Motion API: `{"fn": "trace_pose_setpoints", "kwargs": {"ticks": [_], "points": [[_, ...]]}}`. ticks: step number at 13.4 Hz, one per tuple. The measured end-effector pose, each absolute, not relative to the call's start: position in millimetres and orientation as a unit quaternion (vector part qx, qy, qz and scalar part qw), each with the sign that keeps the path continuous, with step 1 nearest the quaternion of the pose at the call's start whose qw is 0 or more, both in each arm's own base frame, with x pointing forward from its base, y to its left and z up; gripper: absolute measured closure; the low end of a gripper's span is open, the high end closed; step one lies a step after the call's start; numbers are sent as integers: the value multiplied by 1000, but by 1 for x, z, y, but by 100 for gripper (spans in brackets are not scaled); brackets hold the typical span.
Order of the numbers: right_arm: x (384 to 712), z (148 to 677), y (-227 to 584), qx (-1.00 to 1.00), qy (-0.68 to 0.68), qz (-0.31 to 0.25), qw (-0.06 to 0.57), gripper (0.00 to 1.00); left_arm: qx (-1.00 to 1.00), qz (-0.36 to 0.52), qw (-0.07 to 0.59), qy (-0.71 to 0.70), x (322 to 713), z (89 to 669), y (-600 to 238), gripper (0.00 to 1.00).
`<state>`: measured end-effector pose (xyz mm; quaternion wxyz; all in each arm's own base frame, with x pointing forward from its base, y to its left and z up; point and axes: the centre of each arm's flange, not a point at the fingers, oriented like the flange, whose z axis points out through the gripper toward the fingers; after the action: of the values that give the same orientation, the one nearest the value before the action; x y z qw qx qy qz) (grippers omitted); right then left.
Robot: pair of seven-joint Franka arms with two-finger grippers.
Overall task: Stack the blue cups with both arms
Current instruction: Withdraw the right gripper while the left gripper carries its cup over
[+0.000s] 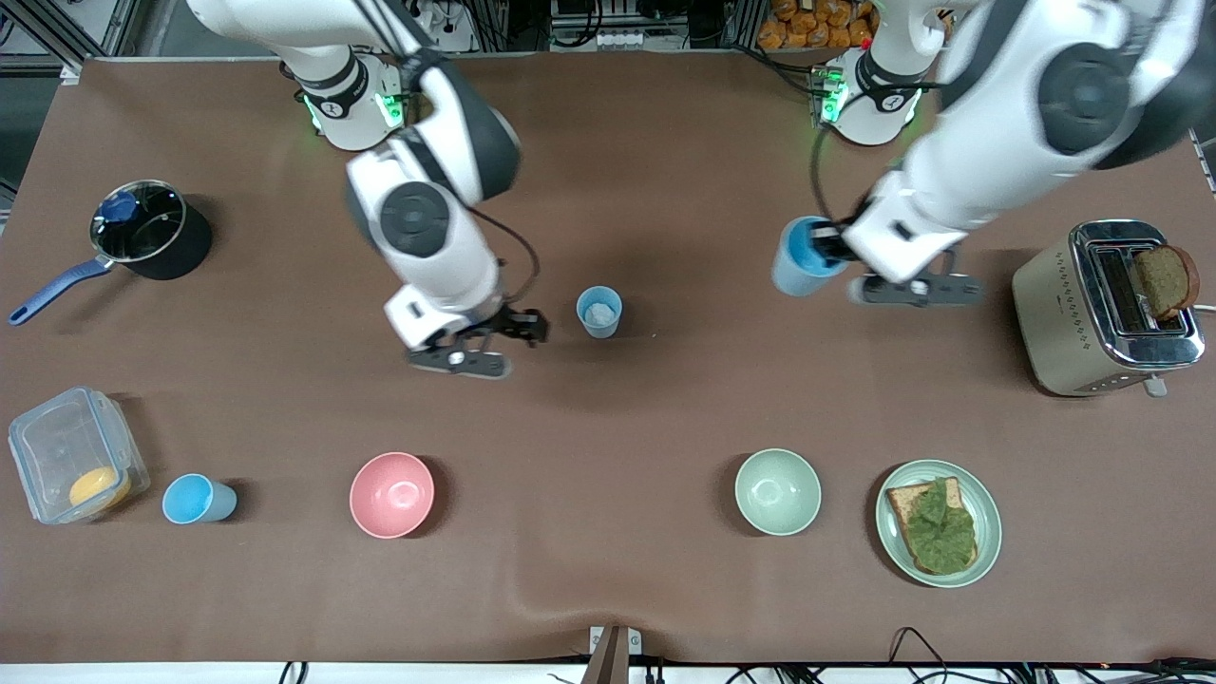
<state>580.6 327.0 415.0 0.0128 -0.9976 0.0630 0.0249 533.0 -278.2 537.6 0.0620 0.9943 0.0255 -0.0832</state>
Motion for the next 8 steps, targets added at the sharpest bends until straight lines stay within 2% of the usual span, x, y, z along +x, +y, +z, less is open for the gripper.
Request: {"fn": "trace_pose_setpoints", "kwargs": {"ticks": [3,8], "points": [[590,470,249,-999,34,41,9,0,993,-84,60,66,512,517,-344,96],[568,569,144,-999,-3,39,17,0,991,-74,36,104,463,455,-454,96]]}}
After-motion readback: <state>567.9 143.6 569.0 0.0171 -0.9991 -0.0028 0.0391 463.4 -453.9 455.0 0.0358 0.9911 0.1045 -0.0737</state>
